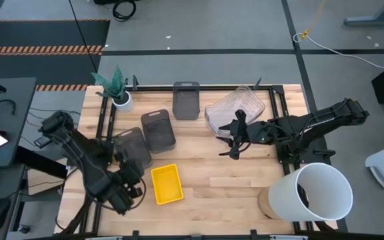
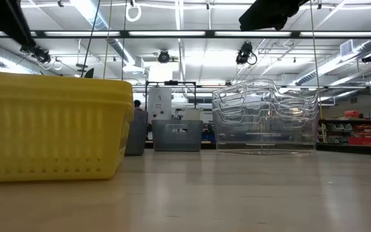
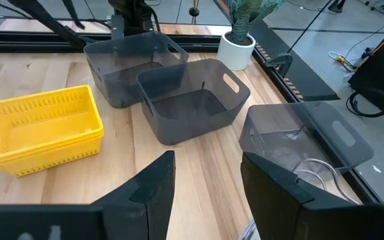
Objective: Stack baskets by color
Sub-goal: Stack the bottom black bin on top of the middle black bin
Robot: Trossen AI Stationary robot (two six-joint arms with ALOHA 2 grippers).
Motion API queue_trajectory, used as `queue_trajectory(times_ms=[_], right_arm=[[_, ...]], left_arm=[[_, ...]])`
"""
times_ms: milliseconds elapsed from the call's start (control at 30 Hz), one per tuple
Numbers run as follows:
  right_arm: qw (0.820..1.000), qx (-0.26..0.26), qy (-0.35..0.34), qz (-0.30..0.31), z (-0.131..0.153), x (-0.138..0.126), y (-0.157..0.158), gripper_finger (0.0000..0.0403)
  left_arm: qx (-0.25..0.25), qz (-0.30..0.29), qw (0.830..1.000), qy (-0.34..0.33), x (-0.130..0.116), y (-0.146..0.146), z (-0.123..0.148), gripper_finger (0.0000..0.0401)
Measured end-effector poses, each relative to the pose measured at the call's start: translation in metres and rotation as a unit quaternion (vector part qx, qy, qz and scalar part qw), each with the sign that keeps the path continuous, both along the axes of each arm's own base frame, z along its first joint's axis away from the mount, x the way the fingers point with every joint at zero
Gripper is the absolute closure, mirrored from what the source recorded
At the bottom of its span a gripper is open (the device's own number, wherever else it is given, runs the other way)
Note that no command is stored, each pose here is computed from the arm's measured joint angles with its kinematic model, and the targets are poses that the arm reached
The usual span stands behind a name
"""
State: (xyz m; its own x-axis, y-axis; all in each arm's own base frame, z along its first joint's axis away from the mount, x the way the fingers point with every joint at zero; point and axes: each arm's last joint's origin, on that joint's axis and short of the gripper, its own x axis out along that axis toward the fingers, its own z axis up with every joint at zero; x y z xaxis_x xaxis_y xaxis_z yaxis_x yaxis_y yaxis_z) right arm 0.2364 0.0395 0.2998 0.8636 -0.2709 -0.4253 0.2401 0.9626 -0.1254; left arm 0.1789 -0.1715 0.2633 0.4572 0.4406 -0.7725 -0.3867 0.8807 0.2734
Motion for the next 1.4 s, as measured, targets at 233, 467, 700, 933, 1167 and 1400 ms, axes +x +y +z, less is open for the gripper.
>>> queue_trajectory(times_ms=[233,467,700,933,1167,1400], right_arm=[[1.000,0.000,0.000,0.000,0.000,0.000,0.000,0.0226],[1.000,0.000,0.000,0.000,0.000,0.000,0.000,0.0226],[1.000,-0.005,0.007,0.001,-0.003,0.003,0.000,0.0226],[1.000,-0.004,0.004,0.001,-0.002,0.003,0.000,0.0226],[1.000,-0.007,0.005,0.002,-0.002,0.003,0.000,0.0226],[1.000,-0.007,0.005,0.002,-0.002,0.003,0.000,0.0226]], left_arm=[[-0.072,0.034,0.996,0.028,-0.007,0.026,-0.020,0.0285],[-0.143,0.039,0.988,0.051,-0.007,0.043,-0.035,0.0285],[-0.172,0.037,0.982,0.065,-0.006,0.055,-0.049,0.0285],[-0.211,0.030,0.974,0.079,-0.005,0.062,-0.073,0.0285],[-0.249,0.033,0.964,0.084,-0.007,0.069,-0.098,0.0285],[-0.262,0.033,0.960,0.093,-0.010,0.071,-0.107,0.0315]])
